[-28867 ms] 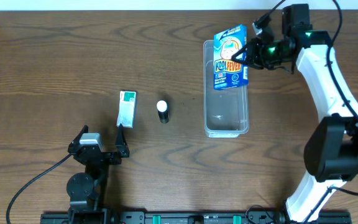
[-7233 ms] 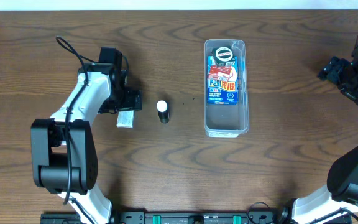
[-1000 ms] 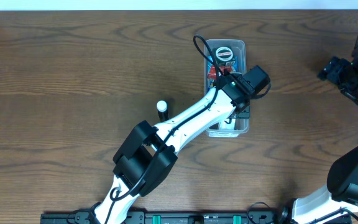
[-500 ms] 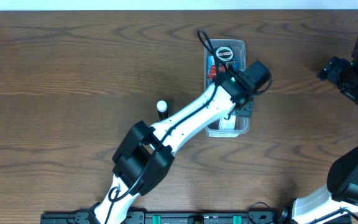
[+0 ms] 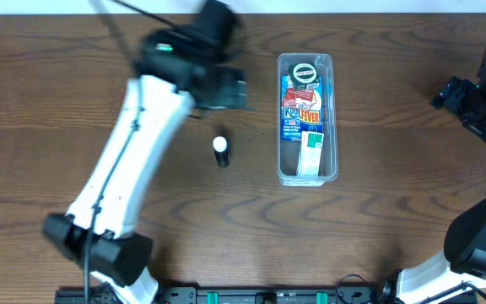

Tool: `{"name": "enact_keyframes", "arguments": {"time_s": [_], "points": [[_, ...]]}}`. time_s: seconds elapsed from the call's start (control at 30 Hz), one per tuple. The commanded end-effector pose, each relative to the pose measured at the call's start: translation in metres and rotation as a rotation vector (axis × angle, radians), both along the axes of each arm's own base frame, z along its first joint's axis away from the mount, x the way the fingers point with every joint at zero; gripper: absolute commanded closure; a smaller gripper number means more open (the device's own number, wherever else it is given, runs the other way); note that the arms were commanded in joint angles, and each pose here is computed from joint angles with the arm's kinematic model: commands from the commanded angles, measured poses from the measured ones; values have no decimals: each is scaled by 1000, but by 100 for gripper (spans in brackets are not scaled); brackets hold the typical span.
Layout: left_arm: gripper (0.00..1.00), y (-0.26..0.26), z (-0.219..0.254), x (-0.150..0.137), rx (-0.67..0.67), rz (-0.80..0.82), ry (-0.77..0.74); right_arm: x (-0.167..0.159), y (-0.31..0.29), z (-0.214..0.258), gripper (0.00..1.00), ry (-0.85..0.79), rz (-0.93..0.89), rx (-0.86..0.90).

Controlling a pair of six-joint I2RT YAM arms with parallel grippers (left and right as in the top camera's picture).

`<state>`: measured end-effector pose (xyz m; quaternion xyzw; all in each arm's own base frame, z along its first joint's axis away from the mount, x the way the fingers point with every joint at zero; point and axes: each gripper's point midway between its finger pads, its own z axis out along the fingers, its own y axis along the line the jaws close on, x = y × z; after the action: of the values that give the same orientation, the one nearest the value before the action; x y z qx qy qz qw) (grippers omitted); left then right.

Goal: Pack container
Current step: 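Move left gripper to the brown Woods' bottle and grasp it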

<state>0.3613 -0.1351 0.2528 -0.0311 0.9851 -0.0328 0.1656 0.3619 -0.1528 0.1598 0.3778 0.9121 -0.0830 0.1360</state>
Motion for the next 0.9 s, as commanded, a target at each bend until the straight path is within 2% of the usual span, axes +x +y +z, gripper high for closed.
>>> {"name": "enact_keyframes", "arguments": {"time_s": [0.0, 0.3, 0.63, 0.87], "points": [[2, 1, -5, -5, -37, -100, 55, -1, -2, 0, 1, 2, -21, -9], [2, 7, -53, -17, -4, -53, 209, -1, -2, 0, 1, 2, -21, -9], [2, 3, -86, -28, -12, -60, 310, -1, -2, 0, 1, 2, -21, -9], [2, 1, -118, -29, -5, -75, 324, -1, -2, 0, 1, 2, -21, -9]]}}
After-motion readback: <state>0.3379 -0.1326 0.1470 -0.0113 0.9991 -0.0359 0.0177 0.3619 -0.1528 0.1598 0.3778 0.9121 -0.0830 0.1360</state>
